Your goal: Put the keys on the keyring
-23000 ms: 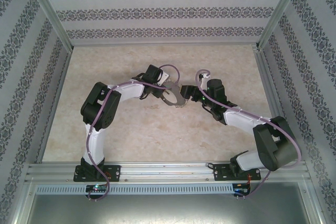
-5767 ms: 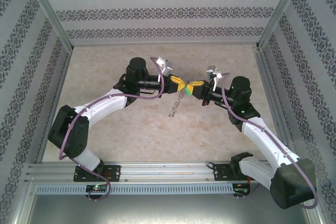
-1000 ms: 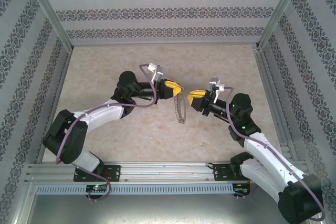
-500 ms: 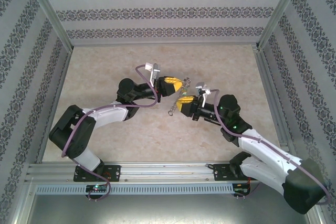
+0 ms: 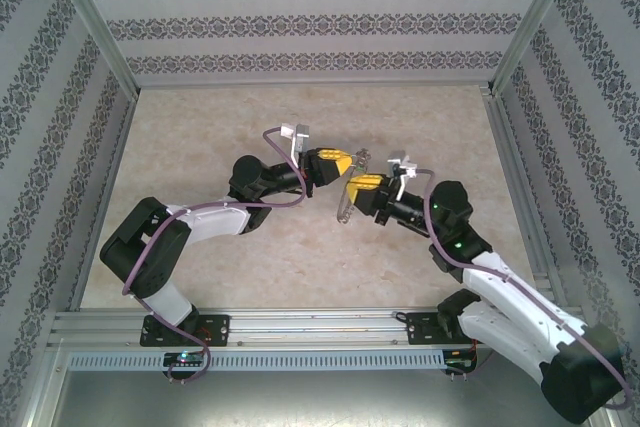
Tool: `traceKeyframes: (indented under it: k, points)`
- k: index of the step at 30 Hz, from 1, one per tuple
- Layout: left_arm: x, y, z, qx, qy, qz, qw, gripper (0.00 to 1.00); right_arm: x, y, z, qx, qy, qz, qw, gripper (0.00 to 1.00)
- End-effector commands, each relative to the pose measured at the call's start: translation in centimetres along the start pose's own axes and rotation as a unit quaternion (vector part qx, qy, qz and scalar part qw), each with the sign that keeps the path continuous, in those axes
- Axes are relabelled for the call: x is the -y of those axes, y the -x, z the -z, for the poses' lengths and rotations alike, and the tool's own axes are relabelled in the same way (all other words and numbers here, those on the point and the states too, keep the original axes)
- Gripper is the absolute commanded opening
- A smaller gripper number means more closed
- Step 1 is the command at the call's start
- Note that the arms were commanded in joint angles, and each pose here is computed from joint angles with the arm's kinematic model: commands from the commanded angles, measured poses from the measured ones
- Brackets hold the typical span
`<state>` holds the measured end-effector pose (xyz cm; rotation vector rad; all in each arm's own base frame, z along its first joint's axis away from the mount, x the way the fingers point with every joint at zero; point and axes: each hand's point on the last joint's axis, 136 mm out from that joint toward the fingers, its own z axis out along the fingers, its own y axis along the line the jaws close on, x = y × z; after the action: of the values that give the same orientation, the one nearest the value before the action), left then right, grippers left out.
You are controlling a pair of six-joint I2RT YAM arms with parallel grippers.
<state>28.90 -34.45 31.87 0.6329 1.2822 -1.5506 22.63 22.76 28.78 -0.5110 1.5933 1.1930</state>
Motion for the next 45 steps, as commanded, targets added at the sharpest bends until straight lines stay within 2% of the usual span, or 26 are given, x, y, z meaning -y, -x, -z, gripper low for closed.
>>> traceKeyframes:
  k: [1, 9, 17, 24, 32, 34, 39, 45]
  points:
    - [2.4, 2.1, -0.3, 0.033, -0.037, -0.024, 0.998, 0.0, 0.5, 1.3, 1.0, 0.022, -0.02, 0.01, 1.0, 0.27]
    - [3.5, 2.3, -0.7, 0.025, -0.06, -0.028, 0.997, 0.0, 2.2, 2.1, -0.3, 0.016, -0.027, 0.001, 1.0, 0.24]
    - [3.5, 1.8, -1.1, 0.021, -0.062, -0.027, 0.997, 0.0, 0.4, 1.4, -3.5, -0.02, 0.015, 0.016, 1.0, 0.23]
    - [3.4, 1.8, -1.1, 0.025, -0.058, -0.028, 0.998, 0.0, 2.0, 1.4, -1.6, -0.007, -0.016, 0.009, 1.0, 0.23]
    - [3.4, 1.8, -1.1, 0.023, -0.059, -0.027, 0.998, 0.0, 2.1, 1.6, 2.0, 0.021, -0.042, 0.004, 0.999, 0.24]
    - [3.4, 1.7, -1.1, 0.022, -0.061, -0.025, 0.998, 0.0, 2.2, 1.8, 2.7, 0.032, -0.051, 0.005, 0.998, 0.27]
    - [3.7, 2.0, -1.1, 0.022, -0.064, -0.024, 0.997, 0.0, 3.0, 1.7, 3.5, 0.04, -0.069, 0.003, 0.997, 0.48]
    - [3.8, 1.7, -1.2, 0.012, -0.067, -0.018, 0.998, 0.0, 3.4, 0.8, 3.0, 0.029, -0.06, -0.003, 0.998, 0.52]
